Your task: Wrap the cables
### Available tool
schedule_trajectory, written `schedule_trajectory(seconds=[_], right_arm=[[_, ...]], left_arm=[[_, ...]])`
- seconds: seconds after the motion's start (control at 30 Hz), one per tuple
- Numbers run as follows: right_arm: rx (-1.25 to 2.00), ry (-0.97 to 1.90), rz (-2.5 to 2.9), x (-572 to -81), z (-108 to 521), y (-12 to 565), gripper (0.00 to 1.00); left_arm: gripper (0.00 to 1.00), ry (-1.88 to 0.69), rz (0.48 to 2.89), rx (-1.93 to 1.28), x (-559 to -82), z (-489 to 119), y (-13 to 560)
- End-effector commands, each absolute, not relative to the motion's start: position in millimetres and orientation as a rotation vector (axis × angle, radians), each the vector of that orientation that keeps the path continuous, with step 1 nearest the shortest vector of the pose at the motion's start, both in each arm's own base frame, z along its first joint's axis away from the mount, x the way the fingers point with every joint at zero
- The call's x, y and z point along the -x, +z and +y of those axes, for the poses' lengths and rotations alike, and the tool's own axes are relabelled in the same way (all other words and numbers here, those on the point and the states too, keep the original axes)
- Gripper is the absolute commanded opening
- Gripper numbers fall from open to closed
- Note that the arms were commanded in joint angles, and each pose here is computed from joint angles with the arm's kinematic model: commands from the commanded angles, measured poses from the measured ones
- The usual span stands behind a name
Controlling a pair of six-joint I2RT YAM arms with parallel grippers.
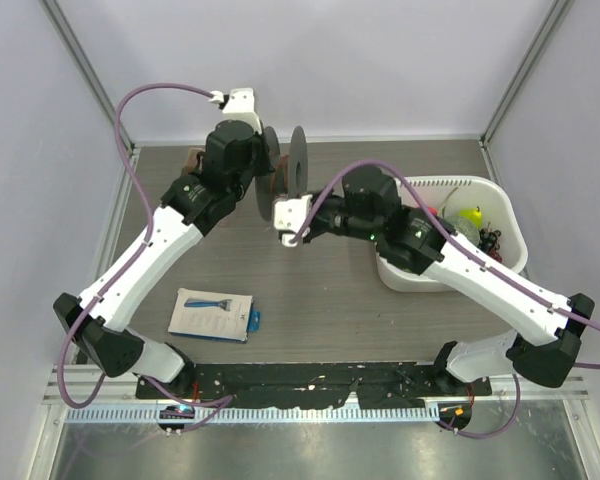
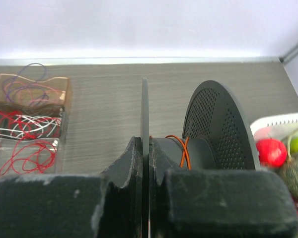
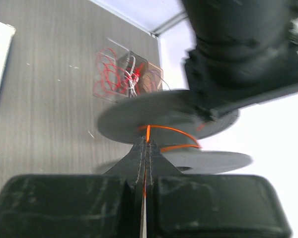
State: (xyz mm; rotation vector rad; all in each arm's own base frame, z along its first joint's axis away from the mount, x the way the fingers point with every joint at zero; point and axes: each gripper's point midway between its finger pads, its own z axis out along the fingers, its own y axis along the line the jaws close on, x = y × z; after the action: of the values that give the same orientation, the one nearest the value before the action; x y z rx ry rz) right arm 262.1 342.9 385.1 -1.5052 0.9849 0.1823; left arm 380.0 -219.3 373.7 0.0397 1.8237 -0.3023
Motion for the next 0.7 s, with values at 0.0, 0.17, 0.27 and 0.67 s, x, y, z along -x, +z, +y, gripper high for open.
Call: schedule_trajectory(seconds=[0.0, 0.17, 0.27, 0.67], right_arm=[[1.463, 0.139, 1.023, -250, 343, 380, 0.01], [1.383, 0.161, 1.121, -243, 342, 363, 0.01], [1.326, 0.135, 1.152, -244, 329, 340, 0.01], [1.054, 0.034, 1.032, -258, 306, 346, 0.02]], left_arm=[[0.0, -0.289, 1.714, 0.195, -390, -200, 422], [0.0, -0.486, 1.704, 0.326, -393, -195, 435], [0.0, -0.572, 1.676, 0.365, -393, -191, 449], [0.0, -0.763, 1.551, 0.313, -376, -201, 494]])
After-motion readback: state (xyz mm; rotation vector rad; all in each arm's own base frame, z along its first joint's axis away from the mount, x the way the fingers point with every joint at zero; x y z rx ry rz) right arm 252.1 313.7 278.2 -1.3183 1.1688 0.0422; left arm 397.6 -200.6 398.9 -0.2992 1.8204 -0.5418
